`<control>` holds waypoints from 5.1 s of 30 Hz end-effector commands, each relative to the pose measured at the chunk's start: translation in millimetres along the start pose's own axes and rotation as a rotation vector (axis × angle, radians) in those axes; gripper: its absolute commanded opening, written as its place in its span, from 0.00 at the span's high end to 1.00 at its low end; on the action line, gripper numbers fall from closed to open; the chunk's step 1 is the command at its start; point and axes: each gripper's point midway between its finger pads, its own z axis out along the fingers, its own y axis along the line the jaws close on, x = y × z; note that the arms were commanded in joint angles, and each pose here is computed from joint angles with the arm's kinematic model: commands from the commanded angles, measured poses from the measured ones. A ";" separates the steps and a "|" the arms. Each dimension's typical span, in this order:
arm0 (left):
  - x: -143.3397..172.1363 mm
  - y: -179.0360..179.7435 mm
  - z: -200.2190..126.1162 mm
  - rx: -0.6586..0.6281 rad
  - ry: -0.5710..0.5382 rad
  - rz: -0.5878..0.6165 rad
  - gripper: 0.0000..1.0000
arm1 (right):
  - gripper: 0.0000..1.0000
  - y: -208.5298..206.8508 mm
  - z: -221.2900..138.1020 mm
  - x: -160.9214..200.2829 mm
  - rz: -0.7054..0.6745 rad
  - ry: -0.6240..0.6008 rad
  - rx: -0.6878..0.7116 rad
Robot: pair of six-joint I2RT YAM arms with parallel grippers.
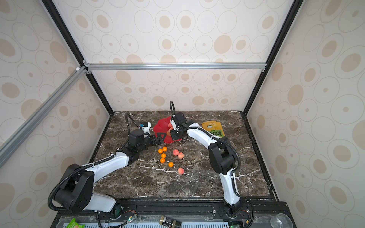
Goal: Arrange fruit in a fruit bowl
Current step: Place the fruit in the fruit bowl, then pick up the fruit from the center of the table.
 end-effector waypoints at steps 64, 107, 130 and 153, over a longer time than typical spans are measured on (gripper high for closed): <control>-38.3 60.2 10.9 -0.107 -0.054 -0.083 0.02 | 0.88 -1.0 133.5 -63.9 0.324 -0.059 -0.096; -36.8 55.1 -13.8 -0.111 -0.069 -0.066 0.02 | 0.71 14.5 37.1 -80.0 0.258 -0.127 -0.101; 12.8 18.1 -41.7 -0.043 0.021 0.022 0.02 | 0.72 -7.3 -69.7 37.7 0.196 -0.091 0.000; 105.6 -51.8 -30.2 0.118 0.195 0.129 0.02 | 0.66 -26.1 -57.9 113.5 0.254 0.148 0.067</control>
